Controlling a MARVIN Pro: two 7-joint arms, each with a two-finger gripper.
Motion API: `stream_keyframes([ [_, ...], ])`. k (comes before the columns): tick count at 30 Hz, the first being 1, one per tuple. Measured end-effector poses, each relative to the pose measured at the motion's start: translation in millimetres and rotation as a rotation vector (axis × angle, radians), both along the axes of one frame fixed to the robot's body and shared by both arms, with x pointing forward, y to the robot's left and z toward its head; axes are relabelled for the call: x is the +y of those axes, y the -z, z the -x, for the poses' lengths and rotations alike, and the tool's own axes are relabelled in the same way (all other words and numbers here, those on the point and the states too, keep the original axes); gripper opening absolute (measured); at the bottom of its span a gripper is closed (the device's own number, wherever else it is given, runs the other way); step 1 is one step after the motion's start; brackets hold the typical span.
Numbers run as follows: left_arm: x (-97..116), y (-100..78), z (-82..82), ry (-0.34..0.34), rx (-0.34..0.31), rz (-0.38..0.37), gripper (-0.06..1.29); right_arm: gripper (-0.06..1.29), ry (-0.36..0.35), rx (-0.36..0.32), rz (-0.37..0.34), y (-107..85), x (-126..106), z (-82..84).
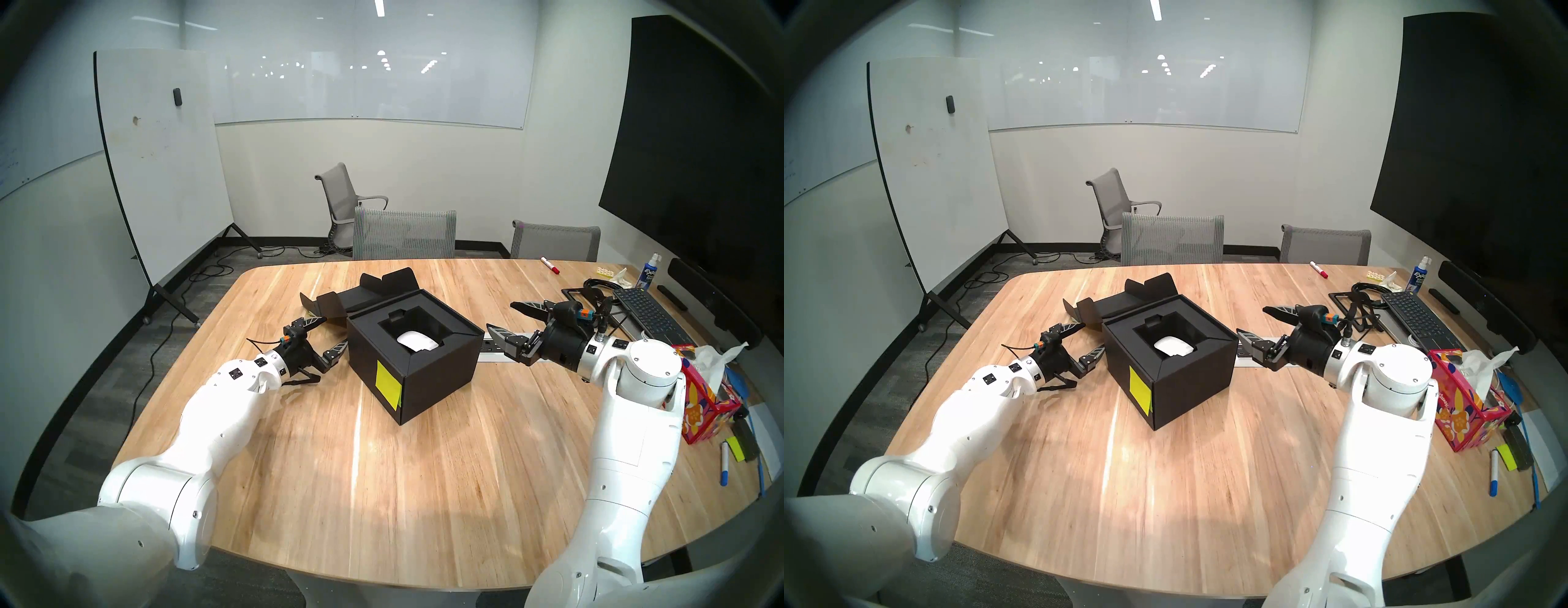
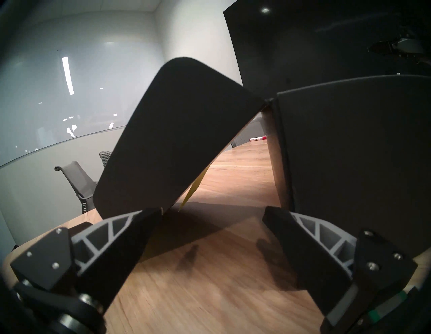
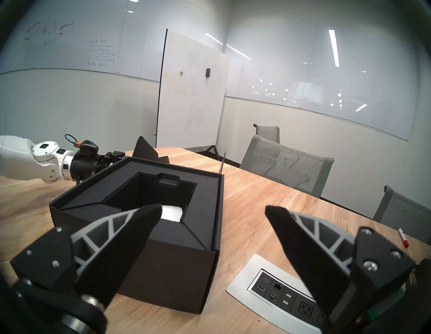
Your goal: Open the box and place the mouse inside
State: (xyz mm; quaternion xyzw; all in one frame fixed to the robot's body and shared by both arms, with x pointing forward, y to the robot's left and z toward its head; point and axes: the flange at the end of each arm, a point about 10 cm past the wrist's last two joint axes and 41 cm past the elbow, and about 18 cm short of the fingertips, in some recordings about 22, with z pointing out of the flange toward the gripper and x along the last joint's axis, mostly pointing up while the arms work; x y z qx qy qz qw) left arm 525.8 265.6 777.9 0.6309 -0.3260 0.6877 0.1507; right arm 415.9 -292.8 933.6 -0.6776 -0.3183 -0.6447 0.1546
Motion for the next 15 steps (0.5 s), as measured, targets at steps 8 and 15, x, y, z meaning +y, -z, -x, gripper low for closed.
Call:
stream_keyframes([
  [8, 4, 2.3, 15.8, 0.039, -0.009, 0.013, 1.20, 1.22, 0.000, 0.000, 0.000, 0.0, 0, 0.0],
  [15, 7, 13.2, 23.1, 0.002, 0.026, 0.022, 1.20, 1.22, -0.001, 0.001, 0.000, 0.0, 0, 0.0],
])
